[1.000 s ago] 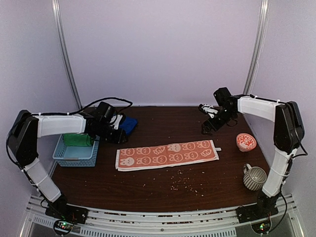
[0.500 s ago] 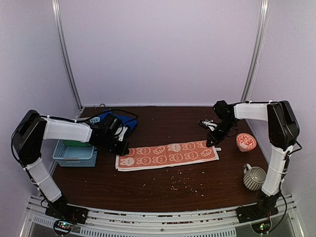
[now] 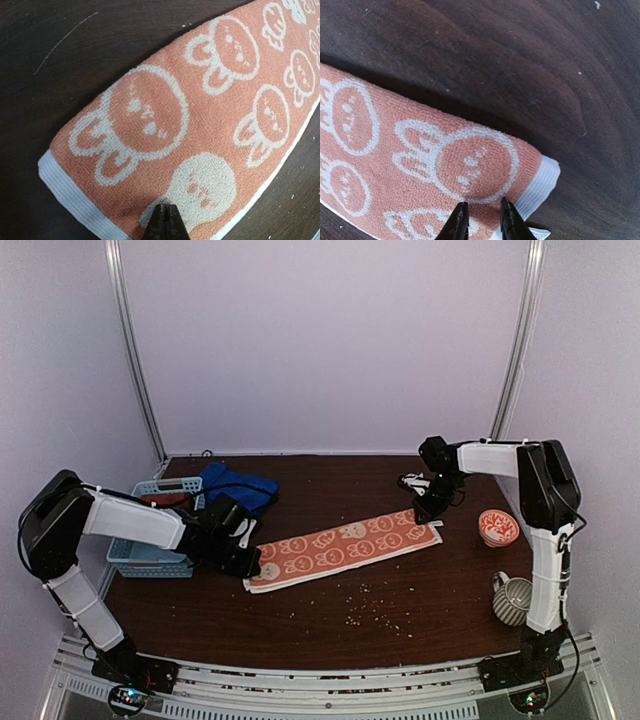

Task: Roll the towels
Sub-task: Adjust the towel at the center of the board, then pick up the towel from the center of the board.

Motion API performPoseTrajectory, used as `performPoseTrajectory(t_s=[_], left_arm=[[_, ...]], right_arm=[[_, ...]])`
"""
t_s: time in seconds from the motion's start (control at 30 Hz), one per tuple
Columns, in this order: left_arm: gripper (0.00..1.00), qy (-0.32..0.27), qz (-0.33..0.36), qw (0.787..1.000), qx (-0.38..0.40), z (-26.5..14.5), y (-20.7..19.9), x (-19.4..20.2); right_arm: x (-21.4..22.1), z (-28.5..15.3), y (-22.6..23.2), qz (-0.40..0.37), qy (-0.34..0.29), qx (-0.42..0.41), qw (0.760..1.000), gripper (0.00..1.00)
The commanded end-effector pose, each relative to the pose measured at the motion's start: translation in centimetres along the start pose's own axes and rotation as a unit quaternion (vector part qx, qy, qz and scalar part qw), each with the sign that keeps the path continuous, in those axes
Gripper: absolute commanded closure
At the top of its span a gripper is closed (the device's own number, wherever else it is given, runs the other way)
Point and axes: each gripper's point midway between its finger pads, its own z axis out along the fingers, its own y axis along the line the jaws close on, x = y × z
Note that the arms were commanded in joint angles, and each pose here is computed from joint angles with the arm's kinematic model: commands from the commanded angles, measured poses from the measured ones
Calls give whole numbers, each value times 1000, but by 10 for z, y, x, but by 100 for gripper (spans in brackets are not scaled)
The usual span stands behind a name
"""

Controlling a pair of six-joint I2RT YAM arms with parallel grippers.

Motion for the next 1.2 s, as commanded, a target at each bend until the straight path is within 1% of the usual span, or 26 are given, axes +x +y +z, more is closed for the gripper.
performPoseTrajectory(t_s=[0.0,0.07,0.17,0.27,0.43,0.6,0.87,1.0,1.17], left_arm=[[100,-16,4,1000,19,-6,-17,-9],[100,-29,6,999,19,-14,-22,-19],[100,-55,5,998,4,-28,-21,-35],[100,-79,6,997,-9,-38,-20,-48],[100,-84,11,996,-31,-39,-15,-54],[100,-74,9,997,-30,-34,-15,-51],[100,-62,11,997,-45,-28,-5,-39],[100,-51,16,998,-46,-21,-4,-35],[100,-49,16,997,-49,-18,-2,-34]], right_arm=[[-13,-21,-14,-6,-10,31,999,74],[-16,-35,-11,4,-25,21,999,70],[-13,-49,-7,33,-45,4,998,59],[0,-48,-6,56,-32,-9,998,55],[18,-36,-7,78,-4,-25,997,53],[29,-24,-12,92,21,-18,995,51],[32,-6,-8,101,37,-40,993,46],[32,5,-8,102,44,-46,993,46],[39,13,9,85,59,-61,993,49]])
